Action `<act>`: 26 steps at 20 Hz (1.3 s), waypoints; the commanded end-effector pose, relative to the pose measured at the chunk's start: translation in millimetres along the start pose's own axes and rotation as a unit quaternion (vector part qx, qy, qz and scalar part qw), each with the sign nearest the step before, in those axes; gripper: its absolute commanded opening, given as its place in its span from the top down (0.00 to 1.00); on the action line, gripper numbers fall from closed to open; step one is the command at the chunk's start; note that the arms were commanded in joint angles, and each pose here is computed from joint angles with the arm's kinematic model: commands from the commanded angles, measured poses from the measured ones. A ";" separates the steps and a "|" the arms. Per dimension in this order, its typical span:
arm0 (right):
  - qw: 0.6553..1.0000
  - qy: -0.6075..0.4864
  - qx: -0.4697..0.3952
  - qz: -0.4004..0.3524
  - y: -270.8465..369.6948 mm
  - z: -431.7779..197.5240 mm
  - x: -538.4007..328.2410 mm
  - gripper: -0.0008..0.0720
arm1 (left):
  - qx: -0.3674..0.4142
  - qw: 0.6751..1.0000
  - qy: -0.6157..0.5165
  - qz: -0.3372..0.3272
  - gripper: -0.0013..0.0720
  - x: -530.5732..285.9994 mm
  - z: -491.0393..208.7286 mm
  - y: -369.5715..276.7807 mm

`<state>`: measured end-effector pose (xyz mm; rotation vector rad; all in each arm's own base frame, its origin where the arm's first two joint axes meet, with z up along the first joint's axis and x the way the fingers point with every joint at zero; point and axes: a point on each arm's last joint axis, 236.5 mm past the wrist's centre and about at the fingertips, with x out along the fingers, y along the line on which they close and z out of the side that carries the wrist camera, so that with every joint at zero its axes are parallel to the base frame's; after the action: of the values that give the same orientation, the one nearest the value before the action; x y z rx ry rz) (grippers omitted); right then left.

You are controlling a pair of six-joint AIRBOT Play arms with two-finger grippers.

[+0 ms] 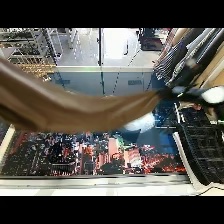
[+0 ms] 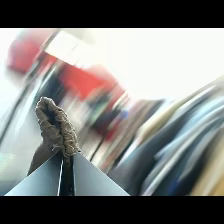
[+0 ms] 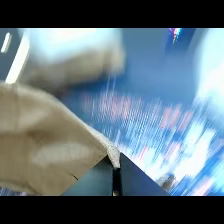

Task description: Fold the clothes and pants, and hang the long-sleeved shirts on hangers.

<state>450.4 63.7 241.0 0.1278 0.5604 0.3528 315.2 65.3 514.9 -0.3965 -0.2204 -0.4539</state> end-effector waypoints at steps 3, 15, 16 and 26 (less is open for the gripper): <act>0.916 -0.326 -0.167 -0.165 58.0 157.2 -284.2 0.97 | 0.028 0.926 -0.303 -0.222 0.97 -82.0 161.4 -197.0; 0.877 -0.370 -0.206 -0.228 87.8 143.5 -399.3 0.97 | 0.015 0.954 -0.128 0.272 0.97 -112.6 108.1 74.4; 0.894 -0.339 -0.200 -0.214 82.6 136.5 -375.4 0.97 | 0.009 0.949 -0.072 0.306 0.96 -113.7 81.2 98.0; 0.962 -0.066 -0.157 -0.211 22.8 45.9 -266.2 0.97 | -0.041 0.958 0.099 0.265 0.96 -99.7 -9.5 145.4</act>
<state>262.1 2.8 438.1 -0.2497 0.2822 0.0601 291.8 218.2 454.5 -0.4531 0.0180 0.0529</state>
